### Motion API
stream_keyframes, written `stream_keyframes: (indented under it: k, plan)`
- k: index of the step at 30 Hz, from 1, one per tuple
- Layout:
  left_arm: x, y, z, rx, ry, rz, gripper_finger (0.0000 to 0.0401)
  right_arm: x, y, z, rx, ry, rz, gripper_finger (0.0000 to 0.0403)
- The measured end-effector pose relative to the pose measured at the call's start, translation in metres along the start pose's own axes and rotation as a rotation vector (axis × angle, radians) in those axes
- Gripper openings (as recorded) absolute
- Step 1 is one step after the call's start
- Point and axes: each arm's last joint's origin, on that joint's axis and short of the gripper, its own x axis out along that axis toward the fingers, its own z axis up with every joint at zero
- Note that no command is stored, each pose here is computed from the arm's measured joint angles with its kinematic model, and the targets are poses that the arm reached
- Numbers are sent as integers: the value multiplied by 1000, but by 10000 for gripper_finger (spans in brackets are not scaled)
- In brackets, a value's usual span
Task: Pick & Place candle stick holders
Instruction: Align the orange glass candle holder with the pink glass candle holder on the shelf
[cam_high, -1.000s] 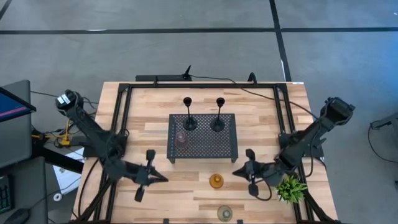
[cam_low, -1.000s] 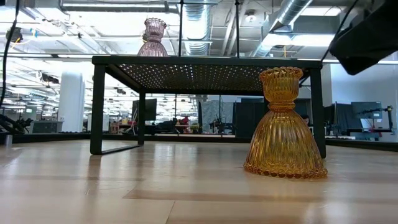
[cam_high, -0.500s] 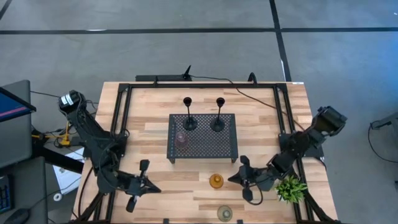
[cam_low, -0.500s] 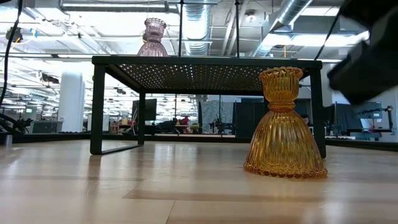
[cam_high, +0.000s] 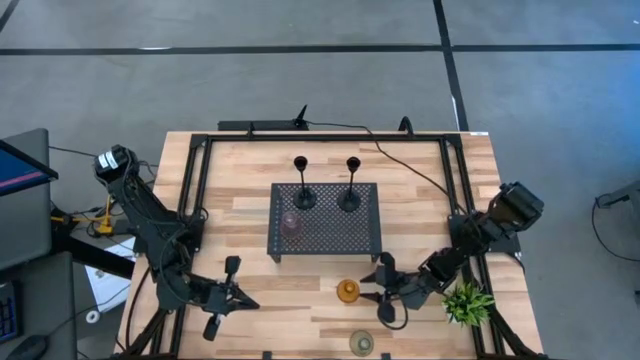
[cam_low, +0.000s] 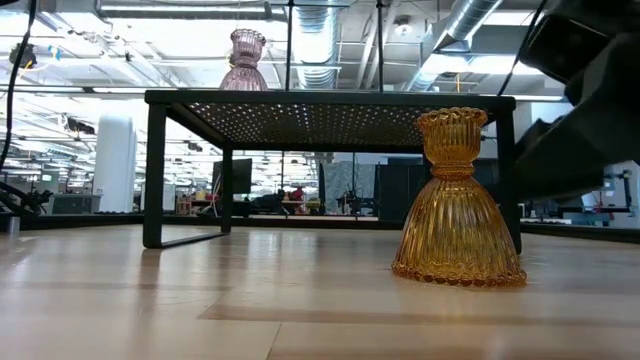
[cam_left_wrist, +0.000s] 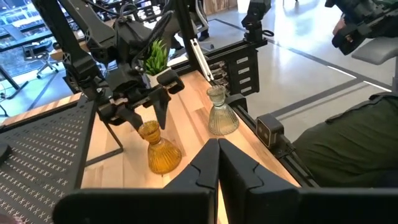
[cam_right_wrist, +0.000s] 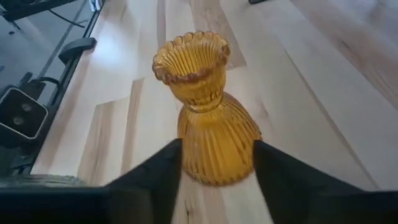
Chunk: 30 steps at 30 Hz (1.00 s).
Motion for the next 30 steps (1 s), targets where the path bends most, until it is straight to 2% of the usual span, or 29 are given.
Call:
stream_keyframes:
  k: [6, 10, 13, 21, 26, 30]
  plan:
    - [0, 0, 0, -1, 0, 0, 5, 5, 1, 11, 30, -26, -7, 289]
    - [0, 0, 0, -3, 0, 0, 5, 8, 2, 15, 42, -24, 5, 323]
    - [0, 0, 0, -3, 1, 0, 5, 9, 6, 17, 55, 14, 72, 335]
    - [0, 0, 0, -3, 1, 0, 5, 6, 19, 17, 186, 66, 144, 317]
    - [0, 0, 0, -3, 1, 0, 5, 0, 32, 18, 170, 52, 177, 289]
    - [0, 0, 0, -3, 1, 0, 5, -7, 34, 23, 105, 13, 106, 257]
